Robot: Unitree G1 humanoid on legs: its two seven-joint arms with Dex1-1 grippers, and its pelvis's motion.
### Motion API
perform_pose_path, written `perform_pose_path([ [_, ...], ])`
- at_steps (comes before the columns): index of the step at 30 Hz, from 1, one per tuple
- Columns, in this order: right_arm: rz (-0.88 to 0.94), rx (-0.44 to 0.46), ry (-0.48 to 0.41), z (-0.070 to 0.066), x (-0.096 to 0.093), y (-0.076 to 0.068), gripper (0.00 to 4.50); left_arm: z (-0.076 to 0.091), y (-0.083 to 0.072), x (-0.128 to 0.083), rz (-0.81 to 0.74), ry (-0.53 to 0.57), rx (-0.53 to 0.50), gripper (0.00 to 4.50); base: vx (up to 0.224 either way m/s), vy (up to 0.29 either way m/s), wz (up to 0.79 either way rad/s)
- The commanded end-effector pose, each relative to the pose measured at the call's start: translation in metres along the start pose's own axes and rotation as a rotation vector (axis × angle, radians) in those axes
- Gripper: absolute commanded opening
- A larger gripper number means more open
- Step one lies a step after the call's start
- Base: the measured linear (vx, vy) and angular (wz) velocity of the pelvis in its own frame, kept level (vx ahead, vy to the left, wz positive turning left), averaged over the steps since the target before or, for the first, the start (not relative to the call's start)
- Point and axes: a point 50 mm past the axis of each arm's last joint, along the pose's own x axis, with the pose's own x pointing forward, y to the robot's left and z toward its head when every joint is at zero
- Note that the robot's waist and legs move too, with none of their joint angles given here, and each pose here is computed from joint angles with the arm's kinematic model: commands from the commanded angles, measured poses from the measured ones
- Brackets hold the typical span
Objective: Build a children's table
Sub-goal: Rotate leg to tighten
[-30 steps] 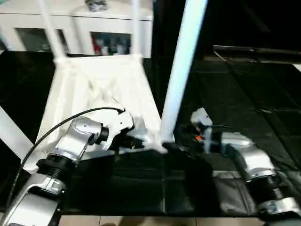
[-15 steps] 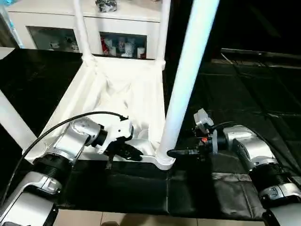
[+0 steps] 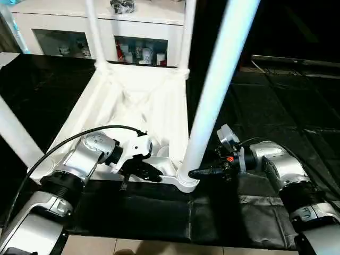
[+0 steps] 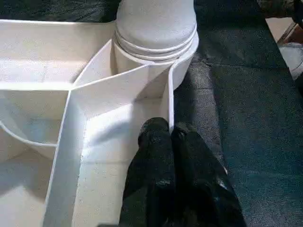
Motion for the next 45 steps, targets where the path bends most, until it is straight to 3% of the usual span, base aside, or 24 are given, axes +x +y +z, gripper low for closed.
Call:
perform_pose_path([
  [1, 0.039, 0.004, -0.018, 0.003, 0.002, 0.001, 2.11, 0.011, 0.004, 0.006, -0.016, 0.003, 0.046, 0.00, 0.000, 0.000, 0.00],
  [6, -0.050, 0.031, -0.076, -0.001, 0.009, 0.001, 2.07, 0.019, 0.017, 0.018, 0.138, -0.068, -0.051, 0.00, 0.000, 0.000, 0.00],
  [9, -0.362, 0.065, -0.079, -0.012, 0.029, -0.009, 2.07, 0.035, 0.032, 0.037, 0.319, -0.139, -0.144, 0.00, 0.000, 0.000, 0.00],
  [13, -0.484, 0.106, -0.116, -0.009, 0.046, -0.014, 1.99, 0.042, 0.039, 0.048, 0.411, -0.157, -0.187, 0.00, 0.000, 0.000, 0.00],
  [15, -0.653, 0.162, -0.145, -0.003, 0.062, -0.025, 1.99, 0.048, 0.046, 0.058, 0.514, -0.188, -0.255, 0.00, 0.000, 0.000, 0.00],
  [19, -0.836, 0.175, -0.112, 0.002, 0.076, -0.036, 1.98, 0.056, 0.052, 0.066, 0.617, -0.214, -0.307, 0.00, 0.000, 0.000, 0.00],
  [24, -0.875, 0.162, -0.122, 0.009, 0.085, -0.036, 1.98, 0.060, 0.052, 0.070, 0.642, -0.215, -0.311, 0.00, 0.000, 0.000, 0.00],
  [25, -0.861, 0.148, -0.125, 0.010, 0.086, -0.035, 2.50, 0.060, 0.051, 0.069, 0.636, -0.215, -0.303, 0.00, 0.000, 0.000, 0.00],
  [26, -0.838, 0.146, -0.145, 0.011, 0.086, -0.033, 2.50, 0.059, 0.051, 0.068, 0.626, -0.212, -0.292, 0.00, 0.000, 0.000, 0.00],
  [31, -0.810, 0.136, -0.168, 0.009, 0.078, -0.031, 3.09, 0.049, 0.048, 0.061, 0.581, -0.154, -0.230, 0.00, 0.000, 0.000, 0.00],
  [38, -0.688, 0.065, -0.124, 0.000, 0.037, -0.027, 3.58, 0.026, 0.037, 0.041, 0.445, -0.138, -0.182, 0.00, 0.000, 0.000, 0.00],
  [45, -0.485, 0.026, -0.107, 0.004, -0.003, -0.019, 4.09, 0.008, 0.020, 0.022, 0.239, -0.063, -0.072, 0.00, 0.000, 0.000, 0.00],
])
